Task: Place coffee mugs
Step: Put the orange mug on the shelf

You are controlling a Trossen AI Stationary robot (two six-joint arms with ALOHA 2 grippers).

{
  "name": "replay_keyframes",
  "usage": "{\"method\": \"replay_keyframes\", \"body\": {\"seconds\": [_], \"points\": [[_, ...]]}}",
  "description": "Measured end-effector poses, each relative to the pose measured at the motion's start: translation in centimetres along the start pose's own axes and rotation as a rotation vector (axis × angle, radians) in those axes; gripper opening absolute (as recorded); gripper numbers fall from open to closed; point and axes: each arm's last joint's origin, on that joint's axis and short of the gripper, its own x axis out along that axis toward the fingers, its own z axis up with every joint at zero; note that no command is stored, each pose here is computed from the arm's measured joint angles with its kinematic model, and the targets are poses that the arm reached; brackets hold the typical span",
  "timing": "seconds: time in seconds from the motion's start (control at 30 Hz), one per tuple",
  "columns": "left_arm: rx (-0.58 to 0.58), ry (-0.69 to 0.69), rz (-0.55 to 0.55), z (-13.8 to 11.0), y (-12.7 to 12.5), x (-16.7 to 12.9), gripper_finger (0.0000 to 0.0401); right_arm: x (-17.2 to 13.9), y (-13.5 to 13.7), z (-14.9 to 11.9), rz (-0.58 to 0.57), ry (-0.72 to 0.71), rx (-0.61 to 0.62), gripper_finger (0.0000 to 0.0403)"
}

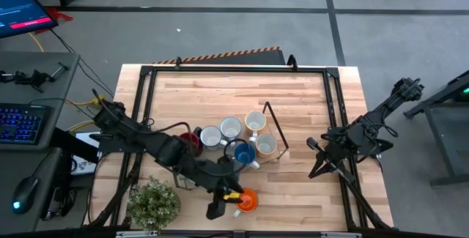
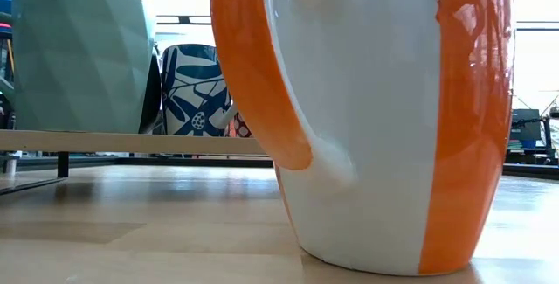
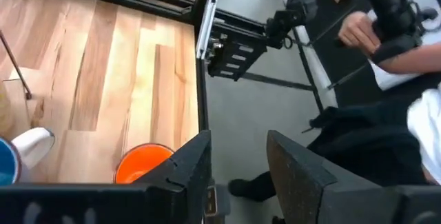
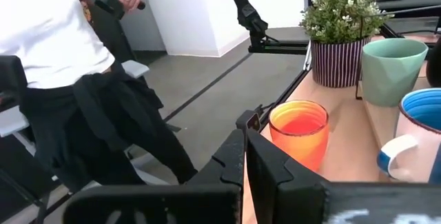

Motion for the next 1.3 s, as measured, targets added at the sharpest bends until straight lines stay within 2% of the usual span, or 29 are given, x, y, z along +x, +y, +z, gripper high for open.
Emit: {"method": "replay_keyframes", "body": {"seconds": [0.17,0.37,0.57,0.7,0.83,0.97,1.03,1.3], "points": [[-0.019,-0.031,0.002,-0.2,-0.2,1.8,0.013,0.0,0.0,-0.2,-0.004,0.021,0.004,0.0],[0.039,-0.007,-0.012,-1.2,-1.3,2.2,0.012,0.0,-0.1,-0.5,-0.014,0.053,0.082,0.0],[0.112,-0.05,0.043,-2.0,-2.4,2.0,0.0103,0.0,-0.1,-0.6,-0.017,0.06,0.108,0.0],[0.084,-0.068,0.099,-2.5,-2.6,2.9,0.0093,0.0,-0.1,-0.6,-0.003,0.065,0.103,0.0],[0.04,-0.008,0.152,-4.1,-1.9,6.0,0.0093,0.0,0.0,-0.8,0.022,0.092,0.107,0.0],[-0.085,0.048,0.16,-5.1,-0.8,8.6,0.0098,-0.1,-0.1,-1.3,0.033,0.147,0.116,0.0],[-0.112,0.06,0.167,-5.3,-0.5,9.3,0.0098,-0.1,-0.1,-1.6,0.028,0.175,0.119,0.0],[-0.154,0.053,0.208,-5.6,-0.3,9.6,0.0085,-0.3,-0.3,-2.5,-0.006,0.274,0.184,0.0]]}}
